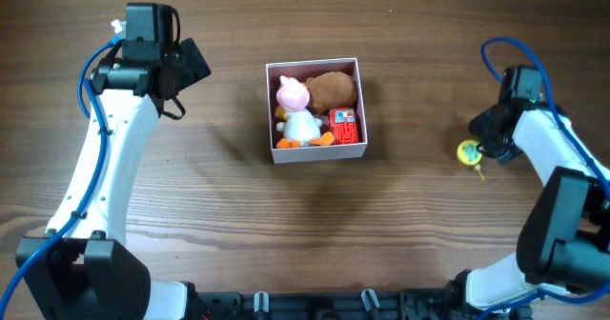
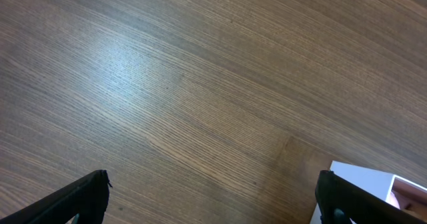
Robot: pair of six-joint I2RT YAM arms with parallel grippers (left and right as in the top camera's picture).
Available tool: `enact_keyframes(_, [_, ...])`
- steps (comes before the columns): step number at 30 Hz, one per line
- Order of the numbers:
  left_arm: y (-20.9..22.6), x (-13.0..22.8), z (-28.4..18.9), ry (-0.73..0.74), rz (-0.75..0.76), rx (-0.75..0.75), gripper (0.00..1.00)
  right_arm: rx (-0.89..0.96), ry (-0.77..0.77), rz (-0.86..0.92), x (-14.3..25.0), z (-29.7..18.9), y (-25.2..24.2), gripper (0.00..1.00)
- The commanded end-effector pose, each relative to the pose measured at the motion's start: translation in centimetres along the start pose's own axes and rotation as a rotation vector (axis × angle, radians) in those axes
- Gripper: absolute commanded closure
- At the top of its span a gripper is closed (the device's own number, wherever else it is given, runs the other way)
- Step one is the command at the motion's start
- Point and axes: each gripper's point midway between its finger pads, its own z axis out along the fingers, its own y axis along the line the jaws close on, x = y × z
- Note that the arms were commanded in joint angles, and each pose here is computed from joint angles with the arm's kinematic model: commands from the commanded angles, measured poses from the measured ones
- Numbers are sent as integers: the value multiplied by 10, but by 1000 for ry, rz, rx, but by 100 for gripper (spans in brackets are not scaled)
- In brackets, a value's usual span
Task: Pack container
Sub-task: 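Carry the rattle left and lower it into the pink box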
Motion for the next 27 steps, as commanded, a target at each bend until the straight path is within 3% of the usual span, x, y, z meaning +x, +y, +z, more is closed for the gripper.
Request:
enact_keyframes(1, [1,-3,-2,-5,-19,5,0,-124,-104,-132,-32,-48,37,96])
enact_keyframes(8, [1,-3,-2,-5,-19,5,0,-403,-229,-478,-12,-141,140,96])
enact_keyframes(11, [1,-3,-2,-5,-19,5,0,-513,-311,-671,16,-184,184,96])
enact_keyframes(14, [1,-3,-2,-5,-19,5,0,-667,-398,-867,72,-230,233,96])
enact_keyframes(20, [1,-3,-2,-5,-19,5,0,-813,-479,-966,153,-273,275,96])
enact_keyframes(27, [1,-3,-2,-5,-19,5,0,-804,-426,-1005,193,-257,284,96])
